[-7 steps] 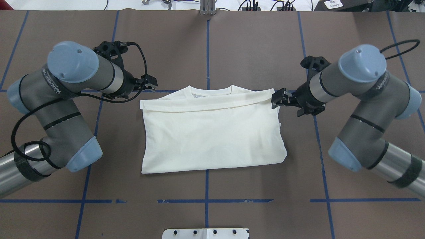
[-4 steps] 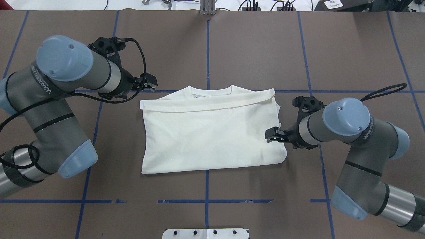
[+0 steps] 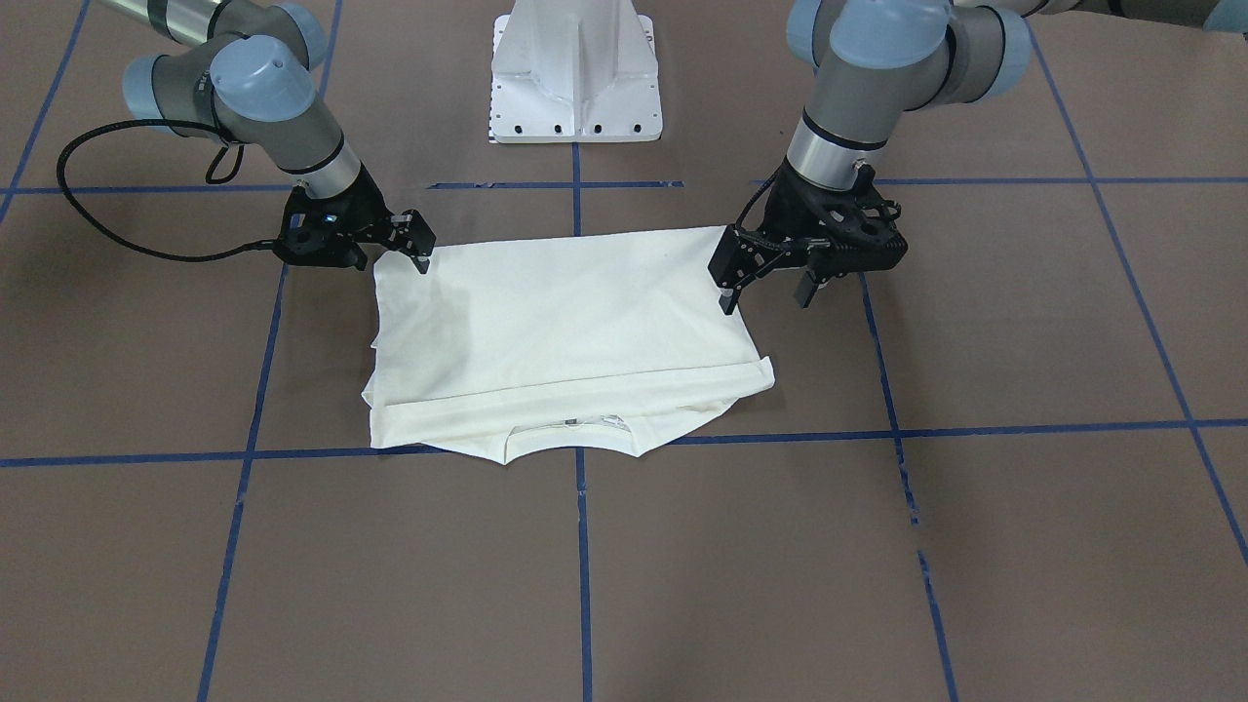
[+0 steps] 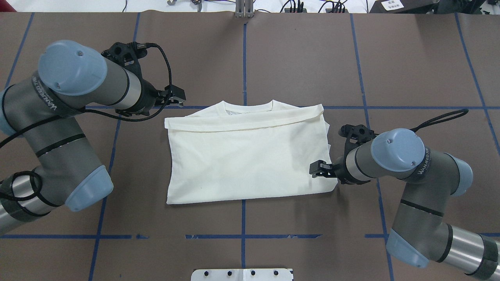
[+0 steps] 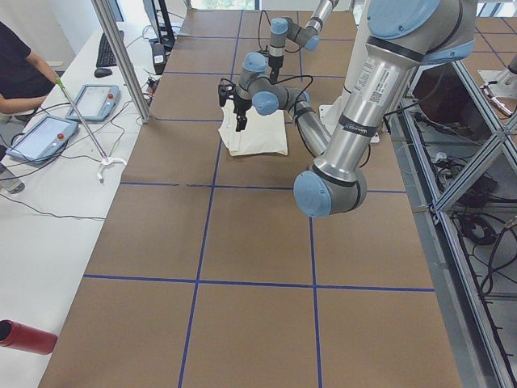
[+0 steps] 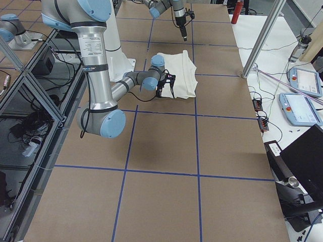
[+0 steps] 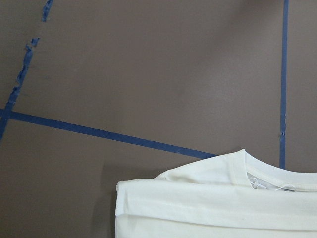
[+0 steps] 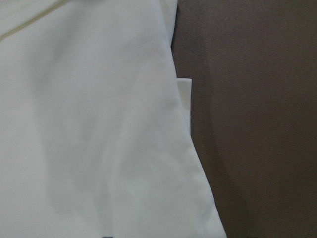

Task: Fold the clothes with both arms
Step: 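Move the right gripper down to the folded shirt's side edge nearest it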

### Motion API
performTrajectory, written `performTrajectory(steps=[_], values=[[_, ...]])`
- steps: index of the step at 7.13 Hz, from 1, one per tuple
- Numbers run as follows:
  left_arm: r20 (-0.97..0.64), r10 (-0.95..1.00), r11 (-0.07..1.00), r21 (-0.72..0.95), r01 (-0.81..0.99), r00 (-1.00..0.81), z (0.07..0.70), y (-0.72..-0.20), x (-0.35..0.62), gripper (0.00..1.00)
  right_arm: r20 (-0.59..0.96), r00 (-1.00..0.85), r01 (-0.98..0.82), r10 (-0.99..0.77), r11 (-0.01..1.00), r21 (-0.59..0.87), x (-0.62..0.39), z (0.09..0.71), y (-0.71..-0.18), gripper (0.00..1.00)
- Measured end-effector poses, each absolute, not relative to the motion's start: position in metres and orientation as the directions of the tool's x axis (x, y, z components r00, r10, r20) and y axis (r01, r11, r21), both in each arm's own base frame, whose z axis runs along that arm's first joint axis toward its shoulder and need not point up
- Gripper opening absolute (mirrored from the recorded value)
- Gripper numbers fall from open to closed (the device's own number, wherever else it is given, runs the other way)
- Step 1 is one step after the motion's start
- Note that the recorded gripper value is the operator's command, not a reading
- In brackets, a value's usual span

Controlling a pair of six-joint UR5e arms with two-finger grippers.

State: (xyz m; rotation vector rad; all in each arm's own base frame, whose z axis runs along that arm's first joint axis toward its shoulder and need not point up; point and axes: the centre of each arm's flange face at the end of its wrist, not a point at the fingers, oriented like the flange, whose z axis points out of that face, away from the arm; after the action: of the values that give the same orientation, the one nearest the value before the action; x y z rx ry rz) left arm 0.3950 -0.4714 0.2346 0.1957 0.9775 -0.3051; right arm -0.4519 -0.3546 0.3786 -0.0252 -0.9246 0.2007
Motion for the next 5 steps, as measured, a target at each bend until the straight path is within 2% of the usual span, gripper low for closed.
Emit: performTrajectory(steps=[1,2,5], values=[[-0.838,-0.164,0.940,0.027,0.340,0.520,0.234,-0.470,0.394,1.00,0.790,0.586,-0.156,0.181,0.982,-0.109,-0.453,0.379,-0.354,0.46],[-0.840,-0.162,0.940,0.028,0.340,0.518,0.233,-0.469,0.393,1.00,0.788,0.589,-0.151,0.177,0.983,-0.108,-0.453,0.381,-0.354,0.42],[-0.848,-0.152,0.940,0.034,0.339,0.507,0.226,-0.465,0.389,1.00,0.776,0.605,-0.148,0.179,0.983,-0.111,-0.448,0.393,-0.351,0.42]])
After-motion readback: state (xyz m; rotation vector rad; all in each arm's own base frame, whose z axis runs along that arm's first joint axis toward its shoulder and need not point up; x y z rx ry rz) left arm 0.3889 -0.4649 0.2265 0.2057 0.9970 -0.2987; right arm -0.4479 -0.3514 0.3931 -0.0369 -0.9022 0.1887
